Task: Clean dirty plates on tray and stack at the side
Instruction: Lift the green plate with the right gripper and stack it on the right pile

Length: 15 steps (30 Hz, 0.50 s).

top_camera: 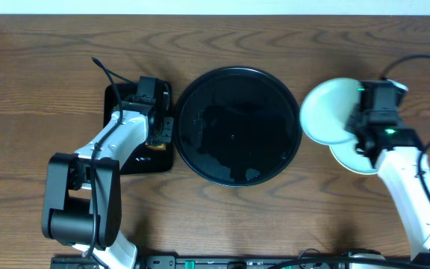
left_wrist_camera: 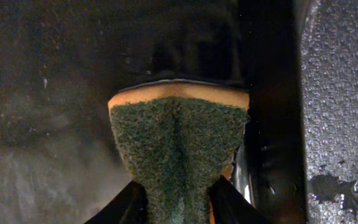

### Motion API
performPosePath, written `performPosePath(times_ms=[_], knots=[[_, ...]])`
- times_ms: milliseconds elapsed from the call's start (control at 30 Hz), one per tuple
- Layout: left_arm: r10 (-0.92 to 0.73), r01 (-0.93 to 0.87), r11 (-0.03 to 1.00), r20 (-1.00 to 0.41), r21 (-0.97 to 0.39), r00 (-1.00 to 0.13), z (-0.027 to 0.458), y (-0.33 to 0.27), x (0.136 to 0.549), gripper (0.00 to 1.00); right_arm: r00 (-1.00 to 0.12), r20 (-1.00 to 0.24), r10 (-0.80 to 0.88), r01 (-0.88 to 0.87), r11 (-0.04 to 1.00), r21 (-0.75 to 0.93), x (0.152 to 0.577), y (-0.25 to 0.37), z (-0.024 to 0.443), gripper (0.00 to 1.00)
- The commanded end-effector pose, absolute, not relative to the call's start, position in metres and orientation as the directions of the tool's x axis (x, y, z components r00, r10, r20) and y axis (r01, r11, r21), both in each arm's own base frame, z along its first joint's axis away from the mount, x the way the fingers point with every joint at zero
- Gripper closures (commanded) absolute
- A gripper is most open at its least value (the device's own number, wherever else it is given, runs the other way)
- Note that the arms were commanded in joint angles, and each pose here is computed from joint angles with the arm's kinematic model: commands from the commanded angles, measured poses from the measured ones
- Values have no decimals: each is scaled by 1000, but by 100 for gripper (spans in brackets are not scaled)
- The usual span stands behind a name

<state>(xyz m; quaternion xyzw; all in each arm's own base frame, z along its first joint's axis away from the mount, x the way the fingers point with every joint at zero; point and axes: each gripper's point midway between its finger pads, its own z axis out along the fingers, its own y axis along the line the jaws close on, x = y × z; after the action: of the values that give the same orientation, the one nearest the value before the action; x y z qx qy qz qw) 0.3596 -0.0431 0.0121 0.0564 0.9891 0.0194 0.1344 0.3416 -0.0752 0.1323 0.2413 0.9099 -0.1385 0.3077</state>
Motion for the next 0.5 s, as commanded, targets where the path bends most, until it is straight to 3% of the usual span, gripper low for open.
performPosePath(times_ms=[0,233,267,300,367,467], knots=[[82,66,996,-331,58,-940,35,-42,371,64,-657,-599,457,585,811,-22,333,-91,131,99],[67,53,998,-434,45,-898,76,-43,377,49,-628,-550,551,679,733,-40,307,-129,122,99],[63,50,998,-446,42,-893,81,-43,377,40,-622,-547,560,688,725,-41,305,-133,122,99],[62,49,998,-455,41,-888,86,-43,377,31,-616,-546,569,697,716,-41,303,-137,121,95],[60,47,998,-469,39,-881,93,-43,376,29,-604,-545,581,711,703,-39,301,-142,121,76],[15,6,1000,-468,21,-884,101,-39,369,27,-593,-542,595,722,691,-31,298,-147,121,62]])
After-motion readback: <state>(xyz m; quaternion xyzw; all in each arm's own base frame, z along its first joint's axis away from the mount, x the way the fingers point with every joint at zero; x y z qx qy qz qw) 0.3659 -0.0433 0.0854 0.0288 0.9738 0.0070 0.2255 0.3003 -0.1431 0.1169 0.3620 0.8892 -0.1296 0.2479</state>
